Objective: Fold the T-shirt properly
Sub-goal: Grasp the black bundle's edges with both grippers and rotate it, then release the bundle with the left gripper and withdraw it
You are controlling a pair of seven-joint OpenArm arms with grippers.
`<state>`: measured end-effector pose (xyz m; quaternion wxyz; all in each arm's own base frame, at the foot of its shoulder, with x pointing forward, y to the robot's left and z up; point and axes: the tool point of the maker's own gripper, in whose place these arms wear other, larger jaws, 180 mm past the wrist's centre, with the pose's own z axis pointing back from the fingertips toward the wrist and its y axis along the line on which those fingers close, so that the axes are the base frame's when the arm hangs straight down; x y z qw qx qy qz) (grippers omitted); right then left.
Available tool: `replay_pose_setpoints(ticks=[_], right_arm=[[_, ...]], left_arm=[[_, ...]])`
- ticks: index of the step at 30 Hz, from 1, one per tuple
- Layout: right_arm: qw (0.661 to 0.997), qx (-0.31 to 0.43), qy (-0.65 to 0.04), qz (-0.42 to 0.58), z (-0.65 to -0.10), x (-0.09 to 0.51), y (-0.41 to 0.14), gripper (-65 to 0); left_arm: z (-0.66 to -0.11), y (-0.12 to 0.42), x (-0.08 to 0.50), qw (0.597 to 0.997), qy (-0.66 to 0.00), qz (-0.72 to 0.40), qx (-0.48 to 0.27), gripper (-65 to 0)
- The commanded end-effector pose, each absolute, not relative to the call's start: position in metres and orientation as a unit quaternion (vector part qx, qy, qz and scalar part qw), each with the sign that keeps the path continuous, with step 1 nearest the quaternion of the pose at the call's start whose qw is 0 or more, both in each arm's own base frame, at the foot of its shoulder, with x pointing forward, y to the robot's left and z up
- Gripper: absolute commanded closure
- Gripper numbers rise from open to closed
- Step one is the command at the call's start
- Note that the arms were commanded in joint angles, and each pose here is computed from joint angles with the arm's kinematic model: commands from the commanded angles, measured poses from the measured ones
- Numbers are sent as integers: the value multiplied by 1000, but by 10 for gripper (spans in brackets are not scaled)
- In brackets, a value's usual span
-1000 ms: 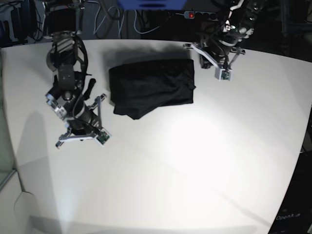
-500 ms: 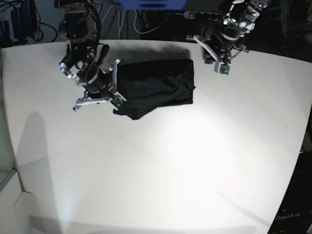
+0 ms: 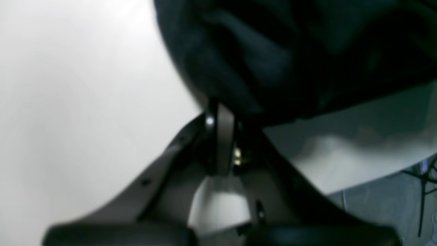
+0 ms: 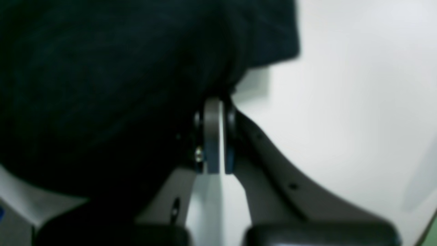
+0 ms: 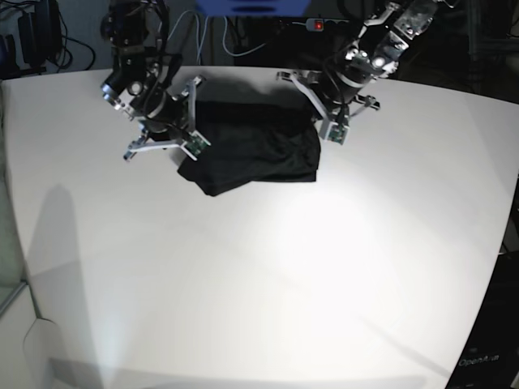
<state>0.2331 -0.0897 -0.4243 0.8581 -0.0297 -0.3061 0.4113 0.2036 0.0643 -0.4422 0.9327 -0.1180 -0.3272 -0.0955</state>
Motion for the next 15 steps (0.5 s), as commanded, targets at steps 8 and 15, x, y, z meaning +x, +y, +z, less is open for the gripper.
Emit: replay_pose_setpoints(ticks=[8,15], right_arm=[[863,-14,-295,410,-431,209,-86,0],[872,12,-274,405,-443,179,-76,0]], left_arm=[[-445,71,243,939,-321,-83,-93,0],[-425,109,313,926,-374,-8,-58,0]])
